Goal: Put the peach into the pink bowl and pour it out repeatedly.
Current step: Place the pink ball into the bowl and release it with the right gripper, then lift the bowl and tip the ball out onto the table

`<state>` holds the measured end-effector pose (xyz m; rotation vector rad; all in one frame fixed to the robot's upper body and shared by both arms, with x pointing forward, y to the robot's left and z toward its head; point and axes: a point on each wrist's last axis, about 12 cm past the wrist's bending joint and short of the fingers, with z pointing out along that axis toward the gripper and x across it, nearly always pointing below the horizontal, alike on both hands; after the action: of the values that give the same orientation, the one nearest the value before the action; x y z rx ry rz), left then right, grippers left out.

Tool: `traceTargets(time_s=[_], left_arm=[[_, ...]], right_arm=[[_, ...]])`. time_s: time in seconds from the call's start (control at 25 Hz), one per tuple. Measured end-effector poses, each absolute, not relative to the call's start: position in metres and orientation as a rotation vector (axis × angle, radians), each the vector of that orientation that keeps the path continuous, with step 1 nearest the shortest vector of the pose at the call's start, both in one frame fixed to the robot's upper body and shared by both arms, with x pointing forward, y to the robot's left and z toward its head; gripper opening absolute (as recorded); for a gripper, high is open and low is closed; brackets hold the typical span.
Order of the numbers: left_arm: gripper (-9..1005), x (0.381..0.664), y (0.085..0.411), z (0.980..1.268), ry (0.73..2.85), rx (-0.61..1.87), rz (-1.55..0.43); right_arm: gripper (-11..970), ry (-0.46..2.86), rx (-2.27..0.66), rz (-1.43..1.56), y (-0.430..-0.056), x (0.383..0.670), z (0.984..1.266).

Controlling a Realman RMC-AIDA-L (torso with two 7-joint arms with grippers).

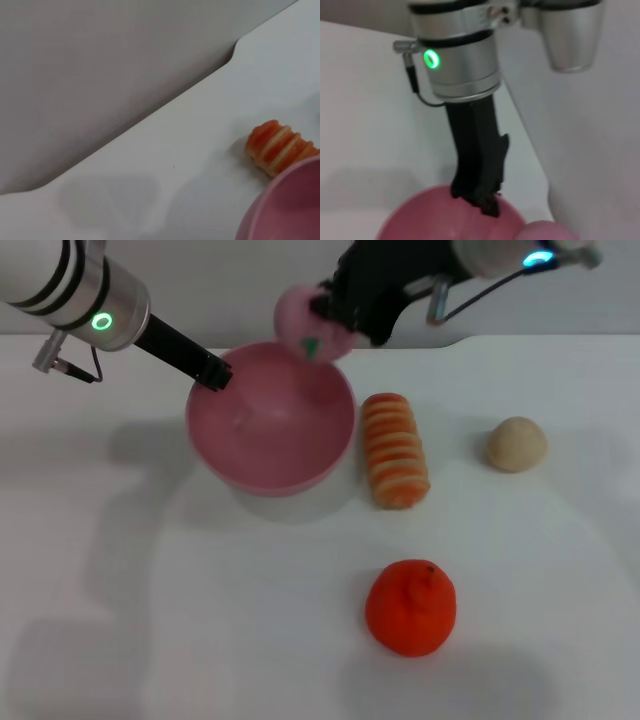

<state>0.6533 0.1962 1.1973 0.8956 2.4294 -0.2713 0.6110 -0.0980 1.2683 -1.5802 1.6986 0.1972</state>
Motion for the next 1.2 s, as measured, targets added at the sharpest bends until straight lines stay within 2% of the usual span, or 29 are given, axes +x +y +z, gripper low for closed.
traceTargets(time_s=[0.4,0.48,0.68,0.8,1.0,1.2], left_arm=[[34,0.654,0.194,1.198,2.424,0.9,-0.271],[34,0.654,0.193,1.198,2.422,0.905,-0.267],[34,0.655,0.193,1.198,2.412,0.9,-0.26],[34,0.656,0.193,1.197,2.403,0.891,-0.255],[34,0.661,0.193,1.195,2.35,0.878,-0.208],[34,0.663,0.185,1.189,2.273,0.901,-0.133]], right_arm=[[65,1.687,-1.606,0.186,-0.091,0.613,1.257],[278,1.687,-1.602,0.185,-0.092,0.613,1.257],[286,1.687,-1.563,0.178,-0.096,0.617,1.256],[288,1.687,-1.442,0.157,-0.111,0.625,1.255],[287,1.665,-1.092,0.204,-0.158,0.637,1.248],[288,1.553,-0.735,0.376,-0.213,0.629,1.23]])
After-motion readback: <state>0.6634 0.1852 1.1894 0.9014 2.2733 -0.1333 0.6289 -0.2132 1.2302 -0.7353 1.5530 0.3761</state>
